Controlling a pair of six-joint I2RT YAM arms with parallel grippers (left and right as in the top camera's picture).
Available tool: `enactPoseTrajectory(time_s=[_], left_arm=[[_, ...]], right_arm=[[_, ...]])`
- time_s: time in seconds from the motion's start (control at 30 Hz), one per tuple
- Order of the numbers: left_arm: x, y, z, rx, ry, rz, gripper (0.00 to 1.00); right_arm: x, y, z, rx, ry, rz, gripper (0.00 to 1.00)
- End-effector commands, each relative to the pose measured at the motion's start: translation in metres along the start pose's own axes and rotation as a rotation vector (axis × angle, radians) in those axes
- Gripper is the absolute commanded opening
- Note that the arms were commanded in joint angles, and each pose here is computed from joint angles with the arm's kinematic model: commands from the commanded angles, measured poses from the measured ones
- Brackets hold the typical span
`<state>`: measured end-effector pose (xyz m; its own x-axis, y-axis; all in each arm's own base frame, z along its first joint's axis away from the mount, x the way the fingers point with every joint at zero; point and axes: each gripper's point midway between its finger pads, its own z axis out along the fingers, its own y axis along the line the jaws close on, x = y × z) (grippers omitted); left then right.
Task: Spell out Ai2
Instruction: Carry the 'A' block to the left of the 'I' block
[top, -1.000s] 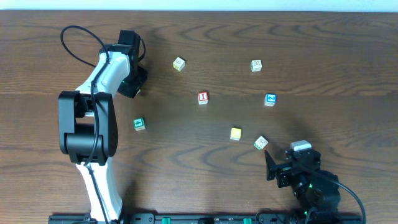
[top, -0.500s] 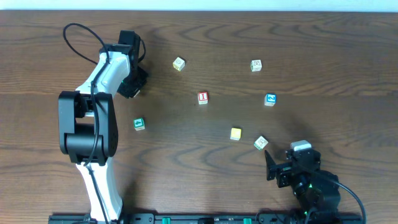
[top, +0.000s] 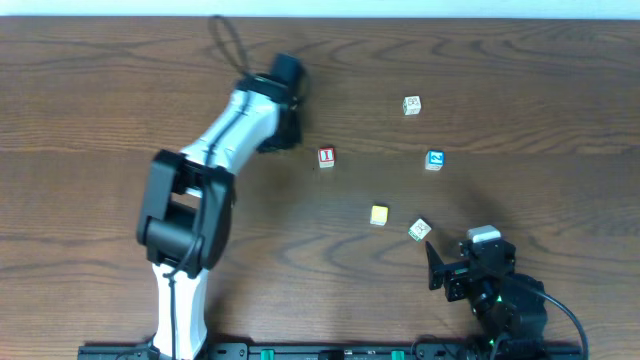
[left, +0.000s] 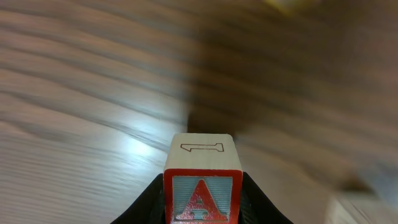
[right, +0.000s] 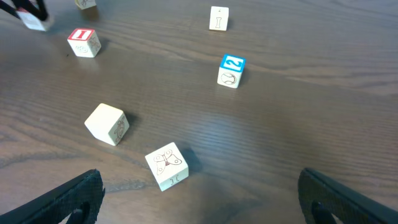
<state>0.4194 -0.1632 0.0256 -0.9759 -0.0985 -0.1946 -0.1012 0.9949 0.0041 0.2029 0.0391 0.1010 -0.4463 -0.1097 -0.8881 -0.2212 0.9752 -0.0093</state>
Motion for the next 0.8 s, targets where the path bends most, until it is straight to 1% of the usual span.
enactPoseTrajectory(time_s=[0.0, 0.17, 0.23, 0.33, 0.47, 0.63, 0.77], left_arm=[[0.003, -0.015, -0.011, -0.030, -0.037, 0.123, 0.06], [0.020, -0.036, -0.013, -0.012, -0.018, 0.171, 0.06], [0.022, -0.039, -0.013, 0.000, -0.011, 0.144, 0.06], [0.025, -0.048, -0.013, 0.058, 0.014, 0.139, 0.06], [0.031, -0.053, -0.013, 0.086, 0.038, 0.099, 0.06], [0.032, -0.049, -0.012, 0.069, 0.048, 0.016, 0.05], [0.033, -0.048, -0.012, 0.066, 0.051, 0.009, 0.06]], right_arm=[[0.005, 0.000, 0.002, -0.001, 0.009, 0.007, 0.99], [0.005, 0.000, 0.002, -0.001, 0.009, 0.007, 0.99], [0.005, 0.000, 0.002, -0.001, 0.009, 0.007, 0.99], [0.005, 0.000, 0.002, -0.001, 0.009, 0.007, 0.99], [0.005, 0.000, 0.002, -0.001, 0.009, 0.007, 0.99], [0.005, 0.000, 0.002, -0.001, 0.009, 0.007, 0.99], [0.005, 0.000, 0.002, -0.001, 0.009, 0.007, 0.99]])
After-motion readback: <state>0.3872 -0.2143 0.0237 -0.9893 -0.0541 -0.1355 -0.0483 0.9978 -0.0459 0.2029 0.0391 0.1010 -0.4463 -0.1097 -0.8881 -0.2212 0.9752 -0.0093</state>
